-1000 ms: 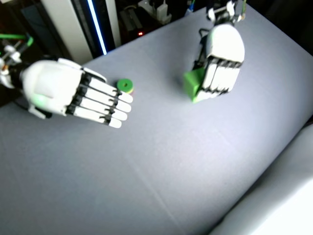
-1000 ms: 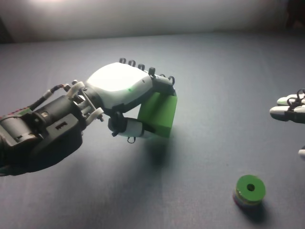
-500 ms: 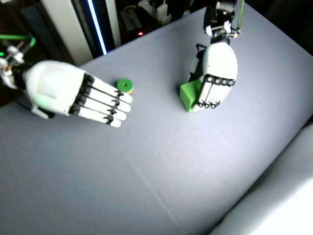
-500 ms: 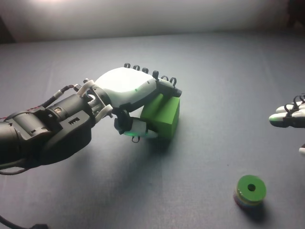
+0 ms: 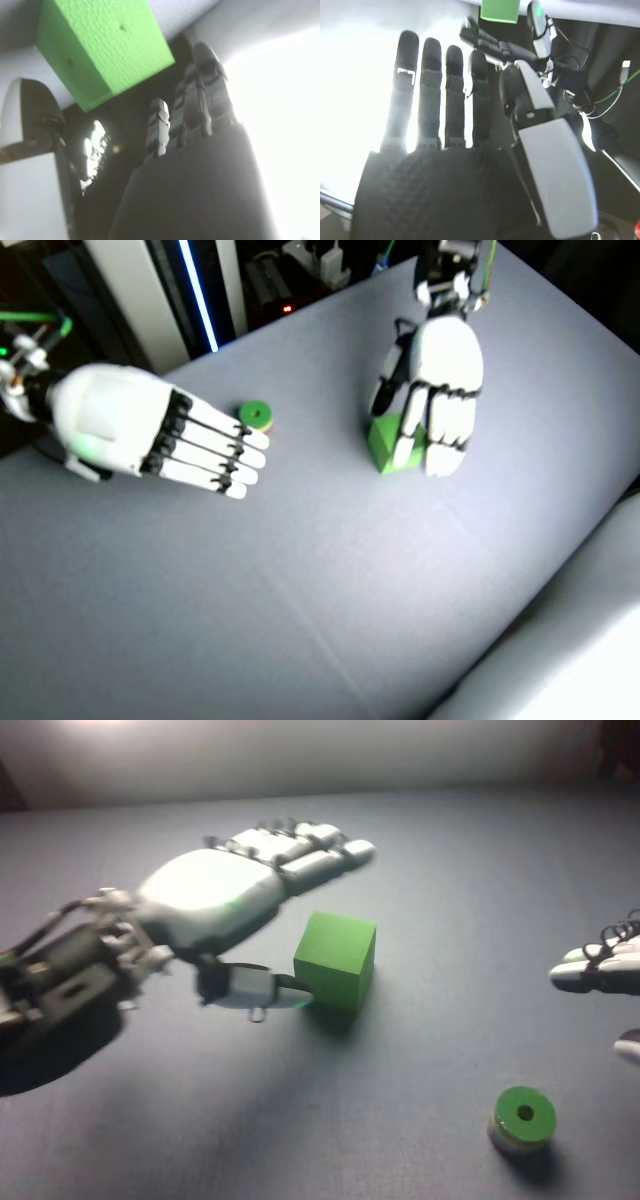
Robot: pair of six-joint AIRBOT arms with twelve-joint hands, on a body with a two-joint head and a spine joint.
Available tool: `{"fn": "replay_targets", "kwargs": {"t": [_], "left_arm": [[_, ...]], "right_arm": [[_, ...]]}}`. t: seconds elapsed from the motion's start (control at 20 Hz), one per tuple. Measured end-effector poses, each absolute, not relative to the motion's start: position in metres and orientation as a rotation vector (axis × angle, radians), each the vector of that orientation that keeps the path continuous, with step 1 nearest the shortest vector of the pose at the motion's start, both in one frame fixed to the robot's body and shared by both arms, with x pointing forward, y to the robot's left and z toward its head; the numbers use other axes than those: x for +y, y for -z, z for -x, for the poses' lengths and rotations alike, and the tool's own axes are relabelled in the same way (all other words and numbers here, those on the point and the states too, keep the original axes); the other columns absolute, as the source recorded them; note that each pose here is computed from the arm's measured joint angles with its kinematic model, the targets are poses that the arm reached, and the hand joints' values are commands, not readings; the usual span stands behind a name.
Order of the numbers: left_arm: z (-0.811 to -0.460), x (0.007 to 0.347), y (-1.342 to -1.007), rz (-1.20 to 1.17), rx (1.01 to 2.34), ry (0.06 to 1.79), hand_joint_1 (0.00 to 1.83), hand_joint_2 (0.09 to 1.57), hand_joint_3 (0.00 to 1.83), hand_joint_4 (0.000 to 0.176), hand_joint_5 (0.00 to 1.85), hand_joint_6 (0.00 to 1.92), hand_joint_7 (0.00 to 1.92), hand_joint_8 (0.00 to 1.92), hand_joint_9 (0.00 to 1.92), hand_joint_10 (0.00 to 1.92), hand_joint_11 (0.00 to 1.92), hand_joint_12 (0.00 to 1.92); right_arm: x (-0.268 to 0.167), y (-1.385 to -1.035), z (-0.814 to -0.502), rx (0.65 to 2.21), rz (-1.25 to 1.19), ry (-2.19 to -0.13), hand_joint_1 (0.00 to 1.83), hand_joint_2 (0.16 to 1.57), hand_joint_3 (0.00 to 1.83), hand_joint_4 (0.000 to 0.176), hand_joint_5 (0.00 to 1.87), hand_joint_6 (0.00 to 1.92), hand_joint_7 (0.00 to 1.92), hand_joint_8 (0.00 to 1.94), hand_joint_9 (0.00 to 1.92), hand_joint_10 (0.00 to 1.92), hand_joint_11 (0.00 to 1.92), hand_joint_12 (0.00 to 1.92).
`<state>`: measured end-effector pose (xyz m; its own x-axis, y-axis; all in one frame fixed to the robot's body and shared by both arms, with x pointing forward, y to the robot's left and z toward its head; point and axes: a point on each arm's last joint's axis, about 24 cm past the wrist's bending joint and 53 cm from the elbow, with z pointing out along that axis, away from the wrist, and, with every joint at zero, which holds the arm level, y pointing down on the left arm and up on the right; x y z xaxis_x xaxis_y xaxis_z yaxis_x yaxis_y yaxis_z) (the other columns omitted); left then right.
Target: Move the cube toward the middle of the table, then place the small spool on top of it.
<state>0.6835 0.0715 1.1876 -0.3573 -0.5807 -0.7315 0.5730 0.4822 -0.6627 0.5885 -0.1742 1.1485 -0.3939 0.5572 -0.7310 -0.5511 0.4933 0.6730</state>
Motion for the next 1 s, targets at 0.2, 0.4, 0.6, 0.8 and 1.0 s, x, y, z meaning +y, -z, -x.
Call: {"fn": "replay_targets", "kwargs": {"t": [0.2,0.4,0.6,0.8,1.0], "left_arm": [[-0.645,0.106,-1.202,0.002,1.446,1.228,0.79,0.98,0.0,0.176,0.06,0.0,0.0,0.0,0.0,0.0,0.0,0.07],[-0.613,0.143,-1.209,0.007,1.406,1.192,0.83,0.93,0.0,0.167,0.11,0.02,0.04,0.01,0.04,0.01,0.16,0.07],[-0.6,0.169,-1.209,0.035,1.414,1.142,0.82,0.94,0.0,0.109,0.14,0.02,0.04,0.01,0.0,0.0,0.04,0.03],[-0.581,0.18,-1.193,0.028,1.477,1.105,0.81,0.95,0.0,0.144,0.13,0.0,0.03,0.0,0.02,0.0,0.05,0.05],[-0.583,0.203,-1.19,0.104,1.47,1.053,0.83,0.96,0.0,0.165,0.1,0.0,0.0,0.0,0.0,0.0,0.01,0.04]], "right_arm": [[-0.157,-1.159,-0.574,1.585,0.118,-1.221,0.57,1.2,0.0,0.008,0.45,0.0,0.47,0.0,0.46,0.0,0.22,0.66],[-0.134,-1.15,-0.572,1.668,0.265,-1.191,0.55,1.15,0.0,0.079,0.34,0.0,0.36,0.0,0.48,0.0,0.25,0.81],[-0.116,-1.131,-0.564,1.76,0.406,-1.155,0.68,1.09,0.0,0.091,0.35,0.01,0.35,0.0,0.53,0.02,0.32,0.83],[-0.102,-1.119,-0.565,1.797,0.525,-1.096,0.79,1.06,0.0,0.068,0.36,0.0,0.36,0.0,0.57,0.01,0.35,0.74],[-0.087,-1.101,-0.565,1.828,0.578,-1.079,0.84,1.04,0.0,0.052,0.4,0.01,0.39,0.01,0.57,0.0,0.34,0.75]]}}
